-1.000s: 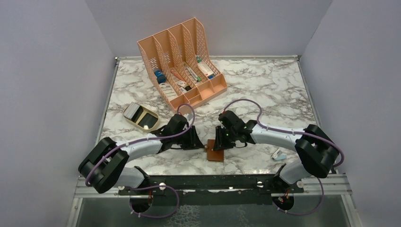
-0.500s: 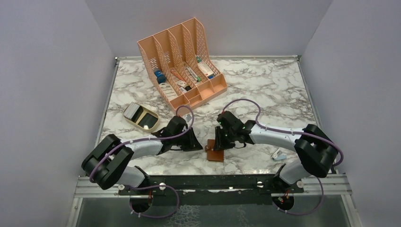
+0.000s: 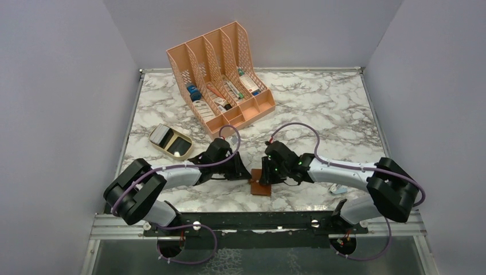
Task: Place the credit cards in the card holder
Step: Close the card holder at the center of the board.
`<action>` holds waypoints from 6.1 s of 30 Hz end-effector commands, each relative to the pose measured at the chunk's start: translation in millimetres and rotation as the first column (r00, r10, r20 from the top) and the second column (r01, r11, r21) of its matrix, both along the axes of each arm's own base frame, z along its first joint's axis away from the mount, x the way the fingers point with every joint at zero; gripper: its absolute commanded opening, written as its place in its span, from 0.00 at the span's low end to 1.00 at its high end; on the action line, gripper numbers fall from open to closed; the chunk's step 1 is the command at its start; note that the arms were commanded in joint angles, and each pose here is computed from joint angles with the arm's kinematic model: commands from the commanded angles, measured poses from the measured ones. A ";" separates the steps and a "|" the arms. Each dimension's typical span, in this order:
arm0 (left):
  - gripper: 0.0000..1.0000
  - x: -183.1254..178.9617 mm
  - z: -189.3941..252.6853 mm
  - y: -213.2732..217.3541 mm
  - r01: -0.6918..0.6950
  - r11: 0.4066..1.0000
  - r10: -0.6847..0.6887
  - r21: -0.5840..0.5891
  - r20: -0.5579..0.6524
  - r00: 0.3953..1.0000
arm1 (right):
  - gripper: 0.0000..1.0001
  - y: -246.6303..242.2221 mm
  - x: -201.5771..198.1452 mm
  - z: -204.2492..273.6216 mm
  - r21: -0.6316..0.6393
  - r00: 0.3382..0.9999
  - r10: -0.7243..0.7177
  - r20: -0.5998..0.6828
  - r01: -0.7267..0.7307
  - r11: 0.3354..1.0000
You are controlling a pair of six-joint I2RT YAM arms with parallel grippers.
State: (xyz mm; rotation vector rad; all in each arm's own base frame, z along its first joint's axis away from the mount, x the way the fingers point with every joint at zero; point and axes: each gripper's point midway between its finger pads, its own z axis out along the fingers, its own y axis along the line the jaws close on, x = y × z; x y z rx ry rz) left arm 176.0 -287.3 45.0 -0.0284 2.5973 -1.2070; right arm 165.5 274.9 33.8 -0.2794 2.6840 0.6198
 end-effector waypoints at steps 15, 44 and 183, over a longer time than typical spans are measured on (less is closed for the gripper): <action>0.18 16.2 17.5 6.8 -0.073 0.997 0.074 -0.039 0.018 0.997 | 0.41 35.5 11.4 28.2 0.167 0.996 0.038 0.078 -0.050 0.985; 0.15 14.8 6.5 9.2 -0.033 0.999 0.033 -0.040 0.003 0.999 | 0.07 38.1 7.3 8.8 0.133 0.997 0.065 0.028 -0.069 0.989; 0.00 -15.3 -50.5 11.1 0.014 0.972 -0.005 0.235 -0.039 0.999 | 0.01 0.1 -9.5 -33.7 -0.010 0.990 -0.100 -0.098 0.100 0.995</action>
